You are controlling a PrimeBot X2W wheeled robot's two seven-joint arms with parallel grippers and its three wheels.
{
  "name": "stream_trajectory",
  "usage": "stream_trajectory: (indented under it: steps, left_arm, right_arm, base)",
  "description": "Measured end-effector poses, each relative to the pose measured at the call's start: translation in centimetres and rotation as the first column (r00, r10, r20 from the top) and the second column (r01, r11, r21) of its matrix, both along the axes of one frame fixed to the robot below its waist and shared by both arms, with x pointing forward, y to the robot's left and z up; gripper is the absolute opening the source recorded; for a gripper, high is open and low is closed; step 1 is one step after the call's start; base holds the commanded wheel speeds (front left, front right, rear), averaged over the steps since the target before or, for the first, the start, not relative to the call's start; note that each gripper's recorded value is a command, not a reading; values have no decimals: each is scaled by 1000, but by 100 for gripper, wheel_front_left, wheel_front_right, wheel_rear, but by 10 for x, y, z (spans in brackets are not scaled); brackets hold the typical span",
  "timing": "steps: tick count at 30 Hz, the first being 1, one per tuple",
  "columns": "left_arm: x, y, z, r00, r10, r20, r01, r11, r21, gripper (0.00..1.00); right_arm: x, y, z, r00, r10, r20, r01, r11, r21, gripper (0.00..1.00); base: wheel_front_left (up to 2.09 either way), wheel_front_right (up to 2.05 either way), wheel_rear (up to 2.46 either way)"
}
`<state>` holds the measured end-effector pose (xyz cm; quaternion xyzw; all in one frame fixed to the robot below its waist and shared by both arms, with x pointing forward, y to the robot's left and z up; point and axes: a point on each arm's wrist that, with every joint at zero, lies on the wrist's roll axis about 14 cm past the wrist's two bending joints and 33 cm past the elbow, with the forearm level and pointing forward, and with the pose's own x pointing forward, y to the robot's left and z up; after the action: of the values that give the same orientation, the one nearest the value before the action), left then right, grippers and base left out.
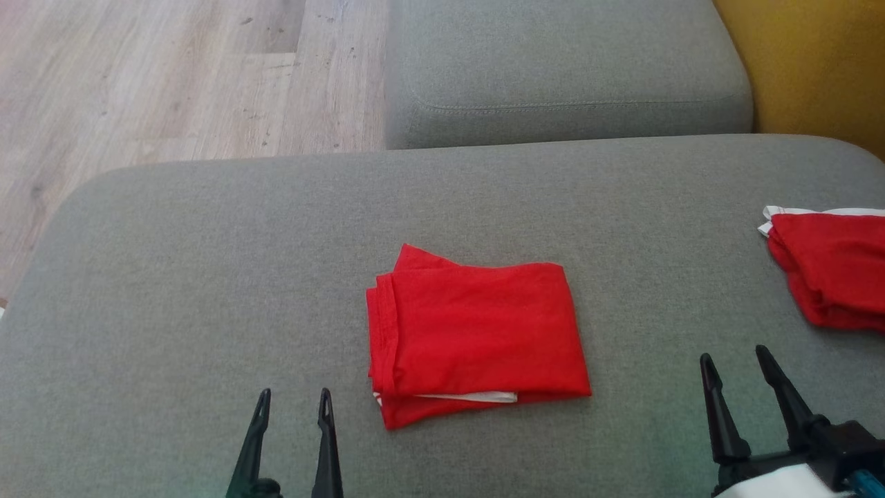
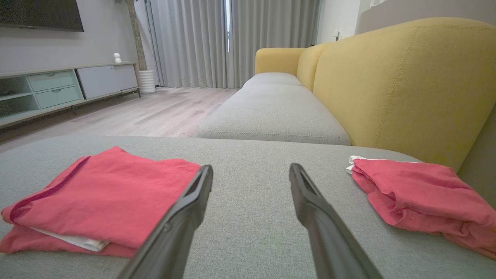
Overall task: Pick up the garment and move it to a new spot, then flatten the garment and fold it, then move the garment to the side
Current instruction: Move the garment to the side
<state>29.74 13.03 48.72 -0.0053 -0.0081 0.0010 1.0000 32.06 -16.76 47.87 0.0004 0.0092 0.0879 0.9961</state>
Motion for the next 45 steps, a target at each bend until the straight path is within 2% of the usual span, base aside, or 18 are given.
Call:
stream_trajectory:
  steps: [18,23,26,30,35,38,39,42,43,44,45]
  left_arm:
    - [0,2,-5,1000,9,-17,-9,1000,-2,100]
    - [0,4,-10,999,17,-37,-17,1000,7,100]
    - [2,4,-15,998,18,-53,-17,1000,13,100]
    - [10,-1,-18,998,-2,-67,3,1000,16,100]
    - [20,-4,-18,998,-8,-66,9,1000,19,100]
    - [20,-5,-21,997,-11,-77,13,1000,21,100]
    - [20,-5,-21,997,-11,-77,13,1000,21,100]
    - [20,-5,-21,997,-7,-79,8,1000,22,100]
    - [20,-5,-22,997,-6,-80,7,1000,22,100]
    - [20,-4,-22,997,-4,-81,6,1000,23,100]
    - [20,-5,-22,997,-4,-83,6,1000,23,100]
  right_arm:
    - [3,4,-7,1000,15,-22,-15,1000,-9,100]
    - [5,12,-22,996,42,-74,-43,999,-7,100]
    - [6,23,-42,987,71,-145,-67,997,32,100]
    - [22,38,-63,968,114,-224,-94,991,99,100]
    - [57,63,-70,936,164,-311,-88,966,244,100]
    - [66,79,-83,887,211,-411,-66,938,340,100]
    - [66,79,-83,887,211,-411,-66,938,340,100]
    - [63,96,-98,812,273,-515,-41,908,417,99]
    - [61,101,-102,792,293,-535,-36,898,439,56]
    - [61,107,-102,779,312,-545,-32,887,461,18]
    - [61,111,-102,767,330,-550,-29,875,484,0]
  base:
    - [0,0,0]
    - [0,0,0]
    - [0,0,0]
    - [0,0,0]
    - [0,0,0]
    - [0,0,0]
    - [0,0,0]
    - [0,0,0]
    - [0,0,0]
    - [0,0,0]
    - [0,0,0]
